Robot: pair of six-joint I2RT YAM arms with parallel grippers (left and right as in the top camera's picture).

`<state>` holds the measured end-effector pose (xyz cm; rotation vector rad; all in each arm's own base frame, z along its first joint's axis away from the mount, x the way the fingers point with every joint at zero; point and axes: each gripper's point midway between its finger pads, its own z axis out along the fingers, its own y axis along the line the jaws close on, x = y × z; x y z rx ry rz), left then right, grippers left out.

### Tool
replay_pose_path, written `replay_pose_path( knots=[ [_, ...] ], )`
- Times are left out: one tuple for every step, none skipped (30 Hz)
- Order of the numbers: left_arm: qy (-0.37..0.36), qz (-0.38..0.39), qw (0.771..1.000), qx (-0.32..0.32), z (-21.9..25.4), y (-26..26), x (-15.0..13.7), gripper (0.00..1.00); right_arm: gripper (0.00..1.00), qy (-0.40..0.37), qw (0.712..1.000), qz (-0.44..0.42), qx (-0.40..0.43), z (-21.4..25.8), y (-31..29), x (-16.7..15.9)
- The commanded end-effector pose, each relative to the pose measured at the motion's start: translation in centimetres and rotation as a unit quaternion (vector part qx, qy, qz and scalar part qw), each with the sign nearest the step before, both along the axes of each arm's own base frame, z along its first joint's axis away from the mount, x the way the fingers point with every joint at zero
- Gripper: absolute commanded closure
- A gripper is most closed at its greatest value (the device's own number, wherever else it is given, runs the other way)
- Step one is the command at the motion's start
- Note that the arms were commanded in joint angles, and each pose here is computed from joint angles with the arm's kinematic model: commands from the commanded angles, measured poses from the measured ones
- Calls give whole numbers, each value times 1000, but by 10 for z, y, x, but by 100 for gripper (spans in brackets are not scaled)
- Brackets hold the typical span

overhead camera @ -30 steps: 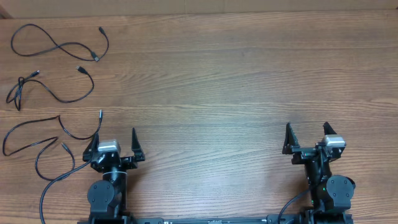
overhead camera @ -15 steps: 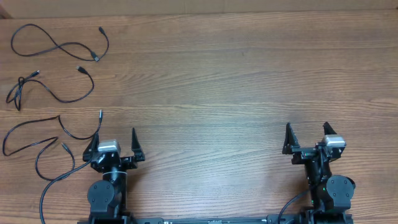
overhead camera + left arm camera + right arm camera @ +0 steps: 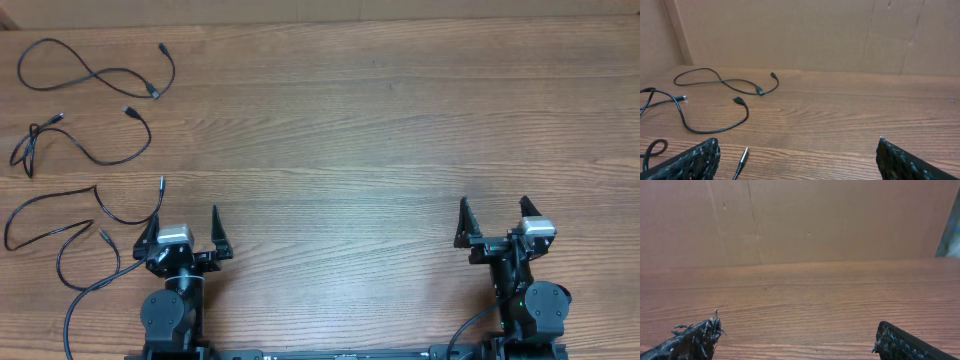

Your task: Untangle cables

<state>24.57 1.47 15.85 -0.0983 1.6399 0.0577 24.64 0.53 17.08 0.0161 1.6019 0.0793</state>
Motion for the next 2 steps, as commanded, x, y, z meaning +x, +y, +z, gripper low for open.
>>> replay_pose_path(
  knots=[
    [-4,-5,1000,-11,0,-2,0,1,0,-4,1000,0,3,-1,0,0],
    [-4,-5,1000,-11,0,-2,0,0,0,-4,1000,0,3,-1,0,0]
  ],
)
